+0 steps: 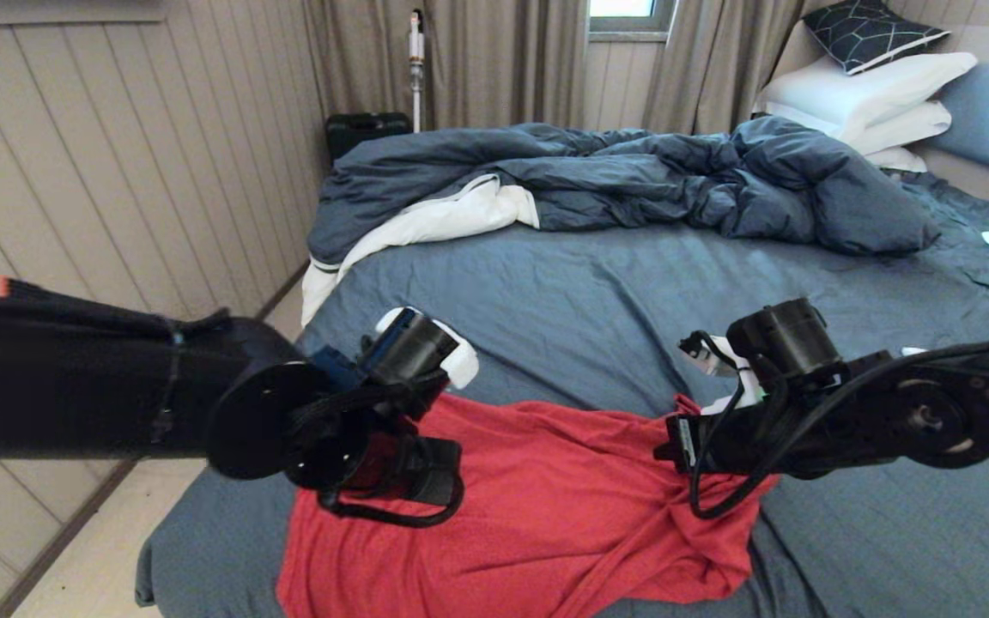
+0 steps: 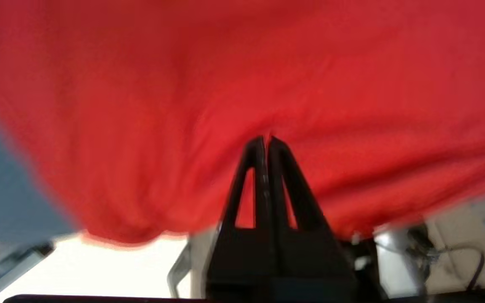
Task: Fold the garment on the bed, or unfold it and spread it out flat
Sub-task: Unford the red T-shirt
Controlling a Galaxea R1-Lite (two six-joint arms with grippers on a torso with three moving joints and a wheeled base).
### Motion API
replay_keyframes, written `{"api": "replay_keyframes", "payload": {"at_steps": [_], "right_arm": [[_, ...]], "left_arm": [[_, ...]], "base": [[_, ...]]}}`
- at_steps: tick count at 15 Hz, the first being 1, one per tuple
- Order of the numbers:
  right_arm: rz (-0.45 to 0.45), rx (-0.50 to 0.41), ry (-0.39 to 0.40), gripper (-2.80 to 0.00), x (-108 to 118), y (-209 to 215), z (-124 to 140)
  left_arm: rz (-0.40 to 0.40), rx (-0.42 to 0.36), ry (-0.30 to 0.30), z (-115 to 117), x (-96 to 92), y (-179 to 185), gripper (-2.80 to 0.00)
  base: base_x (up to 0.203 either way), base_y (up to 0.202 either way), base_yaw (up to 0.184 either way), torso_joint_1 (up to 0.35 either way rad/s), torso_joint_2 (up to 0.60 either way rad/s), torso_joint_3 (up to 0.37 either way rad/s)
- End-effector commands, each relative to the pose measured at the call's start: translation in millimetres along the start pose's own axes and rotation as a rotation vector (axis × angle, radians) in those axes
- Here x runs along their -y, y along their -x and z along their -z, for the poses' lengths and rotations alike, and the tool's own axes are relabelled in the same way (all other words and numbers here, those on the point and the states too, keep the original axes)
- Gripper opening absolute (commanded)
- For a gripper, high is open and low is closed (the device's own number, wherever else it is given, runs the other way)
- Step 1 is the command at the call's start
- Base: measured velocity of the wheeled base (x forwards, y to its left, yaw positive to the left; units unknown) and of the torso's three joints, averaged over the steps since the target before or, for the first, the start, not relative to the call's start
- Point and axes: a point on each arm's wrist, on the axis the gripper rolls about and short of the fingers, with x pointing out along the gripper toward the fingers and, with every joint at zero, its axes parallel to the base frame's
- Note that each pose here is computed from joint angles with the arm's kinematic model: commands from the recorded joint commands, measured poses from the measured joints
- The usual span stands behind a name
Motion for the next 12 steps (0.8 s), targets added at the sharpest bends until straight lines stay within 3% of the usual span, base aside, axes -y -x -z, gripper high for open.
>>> {"api": "replay_keyframes", "payload": {"at_steps": [1, 3, 5, 12], "right_arm": [[-0.002, -0.012, 0.001, -2.80, -0.8, -1.0, 3.4], [-0.002, -0.031, 0.005, -2.80, -1.1, -4.4, 7.2], [0.000, -0.063, 0.009, -2.80, -2.6, -15.7, 9.9], [0.082, -0.186, 0.012, -2.80, 4.5, -34.5, 40.8]], "left_arm": [[-0.028, -0.051, -0.006, -4.9, 10.8, -39.0, -2.80], [-0.033, -0.053, 0.001, -13.6, 13.2, -57.9, -2.80], [-0.057, -0.056, 0.023, -19.1, 0.2, -70.2, -2.80], [-0.078, -0.006, 0.110, -37.0, -29.9, -57.7, -2.80]], "base": [[0.000, 0.000, 0.000, 0.000, 0.00, 0.000], [0.000, 0.000, 0.000, 0.000, 0.00, 0.000], [0.000, 0.000, 0.000, 0.000, 0.00, 0.000], [0.000, 0.000, 0.000, 0.000, 0.00, 0.000]]}}
